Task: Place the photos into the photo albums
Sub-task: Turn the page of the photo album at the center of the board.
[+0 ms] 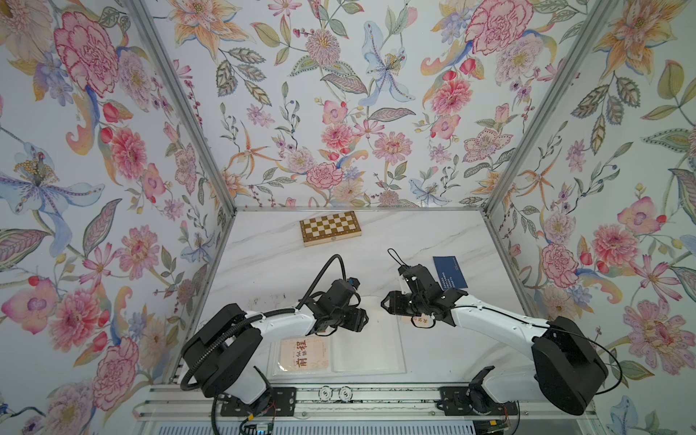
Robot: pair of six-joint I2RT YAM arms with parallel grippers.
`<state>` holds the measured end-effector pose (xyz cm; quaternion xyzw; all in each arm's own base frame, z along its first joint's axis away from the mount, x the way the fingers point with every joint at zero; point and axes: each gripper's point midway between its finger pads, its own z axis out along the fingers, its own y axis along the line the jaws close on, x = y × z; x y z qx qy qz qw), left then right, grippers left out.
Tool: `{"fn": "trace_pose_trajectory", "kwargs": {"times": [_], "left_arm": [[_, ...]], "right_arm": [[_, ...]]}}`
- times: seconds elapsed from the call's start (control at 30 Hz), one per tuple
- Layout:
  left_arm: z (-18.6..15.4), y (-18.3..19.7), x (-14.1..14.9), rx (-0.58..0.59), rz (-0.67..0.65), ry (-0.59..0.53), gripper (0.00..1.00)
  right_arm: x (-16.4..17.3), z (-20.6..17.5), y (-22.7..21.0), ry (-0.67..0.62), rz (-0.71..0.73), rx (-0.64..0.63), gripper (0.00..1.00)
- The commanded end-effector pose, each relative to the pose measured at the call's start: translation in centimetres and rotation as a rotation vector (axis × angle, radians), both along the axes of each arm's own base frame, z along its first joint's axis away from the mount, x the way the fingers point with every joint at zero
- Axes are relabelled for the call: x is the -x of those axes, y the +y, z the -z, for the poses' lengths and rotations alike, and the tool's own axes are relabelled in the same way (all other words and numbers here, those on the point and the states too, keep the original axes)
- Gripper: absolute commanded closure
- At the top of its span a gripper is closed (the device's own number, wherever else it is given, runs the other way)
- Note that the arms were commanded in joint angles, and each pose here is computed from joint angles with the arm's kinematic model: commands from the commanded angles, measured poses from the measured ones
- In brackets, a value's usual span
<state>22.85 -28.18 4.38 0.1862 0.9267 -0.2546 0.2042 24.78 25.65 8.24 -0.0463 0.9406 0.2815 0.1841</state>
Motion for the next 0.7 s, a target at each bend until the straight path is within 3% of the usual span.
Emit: {"fn": "trace_pose_trajectory", "kwargs": {"times": [0.0,0.67], "left_arm": [[2.6,3.7,1.3,-0.12,-0.056,0.074,0.34],[2.6,6.1,2.0,-0.121,-0.085,0.079,0.34]], "right_arm": [[-0.5,-0.9,2.2,-0.015,-0.021,-0.044,0.55],[0.0,2.2,6.5,0.056,-0.105,-0.024,0.55]]}}
